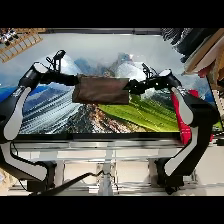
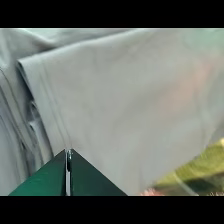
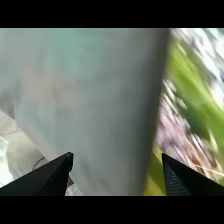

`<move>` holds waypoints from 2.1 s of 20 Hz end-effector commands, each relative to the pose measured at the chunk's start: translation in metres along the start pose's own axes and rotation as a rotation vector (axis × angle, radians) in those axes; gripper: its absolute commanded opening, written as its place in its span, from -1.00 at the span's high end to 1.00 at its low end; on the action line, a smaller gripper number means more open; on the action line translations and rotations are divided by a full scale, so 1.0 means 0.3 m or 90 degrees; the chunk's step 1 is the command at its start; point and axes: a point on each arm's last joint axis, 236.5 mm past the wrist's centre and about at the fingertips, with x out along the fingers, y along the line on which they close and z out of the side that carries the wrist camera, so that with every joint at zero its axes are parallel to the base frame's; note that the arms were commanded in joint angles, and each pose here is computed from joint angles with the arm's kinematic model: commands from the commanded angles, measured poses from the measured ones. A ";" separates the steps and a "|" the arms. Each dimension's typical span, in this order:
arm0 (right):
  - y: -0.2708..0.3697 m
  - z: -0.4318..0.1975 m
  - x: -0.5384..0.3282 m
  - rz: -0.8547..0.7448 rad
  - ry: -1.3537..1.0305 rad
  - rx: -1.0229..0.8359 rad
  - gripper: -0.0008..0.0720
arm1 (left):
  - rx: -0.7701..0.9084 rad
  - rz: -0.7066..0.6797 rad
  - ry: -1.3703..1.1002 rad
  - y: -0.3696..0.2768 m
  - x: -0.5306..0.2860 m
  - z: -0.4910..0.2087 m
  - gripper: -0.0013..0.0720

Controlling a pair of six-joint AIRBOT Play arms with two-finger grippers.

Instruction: Fold the clothes and pants, and hang the long-sleeved shirts on hangers.

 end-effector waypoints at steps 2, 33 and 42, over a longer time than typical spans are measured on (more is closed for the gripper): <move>0.076 0.003 0.120 0.040 0.061 -0.018 -0.11 | 0.003 -0.053 0.079 -0.071 -0.017 -0.095 0.94; -0.287 -0.852 -1.225 -0.371 -0.098 0.627 0.93 | 0.131 -0.084 0.008 -0.500 -0.639 -0.076 0.94; -0.544 -1.091 -1.123 -0.521 -0.018 0.672 0.93 | 0.131 -0.085 0.008 -0.500 -0.639 -0.076 0.94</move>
